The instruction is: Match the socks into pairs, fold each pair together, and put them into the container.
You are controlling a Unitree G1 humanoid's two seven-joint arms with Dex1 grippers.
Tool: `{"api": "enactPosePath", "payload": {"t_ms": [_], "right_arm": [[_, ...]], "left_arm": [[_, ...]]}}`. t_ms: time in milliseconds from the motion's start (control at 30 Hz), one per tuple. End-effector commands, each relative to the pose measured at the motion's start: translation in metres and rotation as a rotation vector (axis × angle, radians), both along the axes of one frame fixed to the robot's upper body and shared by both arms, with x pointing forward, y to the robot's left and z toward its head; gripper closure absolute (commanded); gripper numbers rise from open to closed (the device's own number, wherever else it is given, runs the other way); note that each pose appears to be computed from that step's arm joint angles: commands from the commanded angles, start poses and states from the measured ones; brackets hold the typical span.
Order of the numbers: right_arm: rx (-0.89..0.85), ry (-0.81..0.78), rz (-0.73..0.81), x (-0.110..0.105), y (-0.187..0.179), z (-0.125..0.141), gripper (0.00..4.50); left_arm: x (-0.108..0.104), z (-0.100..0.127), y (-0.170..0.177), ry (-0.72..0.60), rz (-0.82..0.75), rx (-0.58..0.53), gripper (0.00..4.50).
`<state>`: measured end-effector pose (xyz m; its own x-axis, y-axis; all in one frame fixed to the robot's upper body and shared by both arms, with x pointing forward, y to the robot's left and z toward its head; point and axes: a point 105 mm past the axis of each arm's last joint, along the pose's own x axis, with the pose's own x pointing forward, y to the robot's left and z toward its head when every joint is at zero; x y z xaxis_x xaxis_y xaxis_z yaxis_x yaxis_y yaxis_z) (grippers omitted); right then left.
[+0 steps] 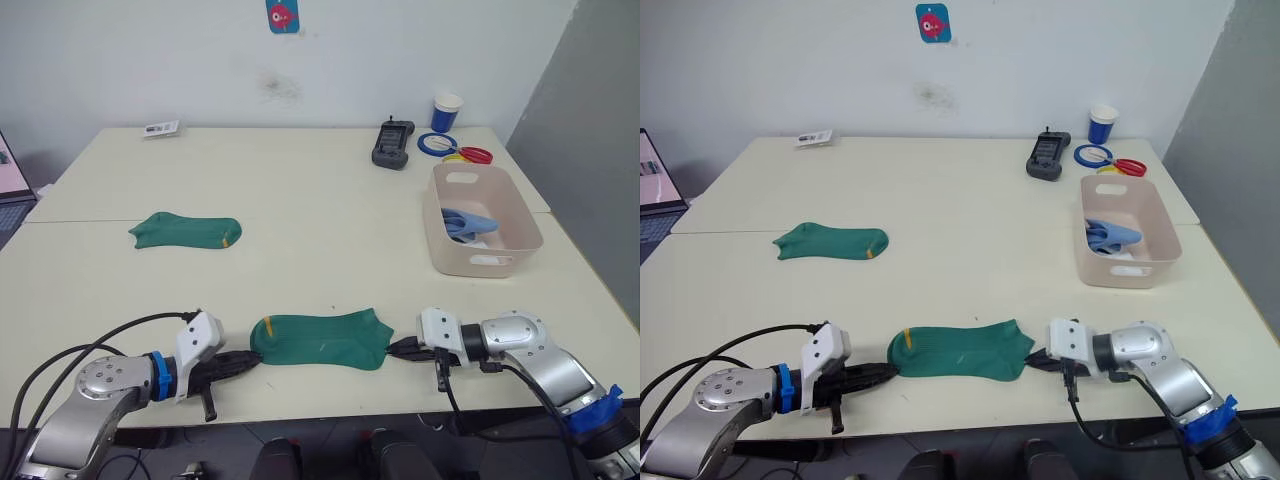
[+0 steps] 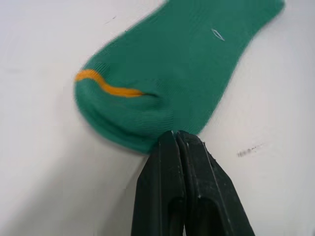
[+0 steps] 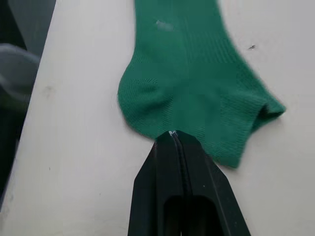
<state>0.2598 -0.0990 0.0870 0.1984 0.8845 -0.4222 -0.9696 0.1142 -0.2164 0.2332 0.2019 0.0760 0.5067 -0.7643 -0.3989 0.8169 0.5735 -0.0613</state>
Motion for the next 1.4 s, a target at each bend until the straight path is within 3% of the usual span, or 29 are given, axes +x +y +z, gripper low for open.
{"api": "enactPosePath", "payload": {"t_ms": [33,100,200,333,533,600,767,967,1067,1233,1400], "right_arm": [[0.133,-0.056,-0.082,0.004,-0.001,0.037,4.50],[0.167,-0.102,-0.183,0.011,-0.012,0.046,4.32],[0.147,-0.180,-0.329,0.020,-0.034,0.043,3.52],[0.174,-0.190,-0.514,0.021,-0.056,0.024,2.09],[0.241,-0.132,-0.594,0.015,-0.057,0.010,0.00],[0.246,-0.136,-0.588,0.016,-0.054,0.009,0.00],[0.254,-0.147,-0.573,0.020,-0.050,0.017,0.00],[0.272,-0.117,-0.434,0.018,-0.019,0.029,0.00],[0.322,-0.161,-0.273,0.031,0.034,0.065,0.00],[0.364,-0.214,-0.229,0.047,0.070,0.097,0.00],[0.366,-0.226,-0.217,0.049,0.078,0.100,0.00]], "left_arm": [[0.009,0.034,0.014,-0.072,0.120,-0.092,4.46],[0.017,0.047,0.038,-0.139,0.271,-0.110,4.49],[0.019,0.050,0.078,-0.223,0.477,-0.078,3.87],[0.002,0.030,0.100,-0.254,0.618,-0.028,2.57],[-0.005,0.020,0.095,-0.272,0.651,-0.023,0.57],[-0.004,0.019,0.093,-0.277,0.638,-0.015,0.02],[-0.001,0.019,0.094,-0.288,0.638,-0.008,0.02],[0.003,0.016,0.100,-0.293,0.683,0.010,0.02],[0.005,0.015,0.102,-0.314,0.733,0.009,0.02],[0.002,0.015,0.104,-0.335,0.797,0.009,0.02],[0.003,0.023,0.100,-0.370,0.816,0.021,0.02]]}}
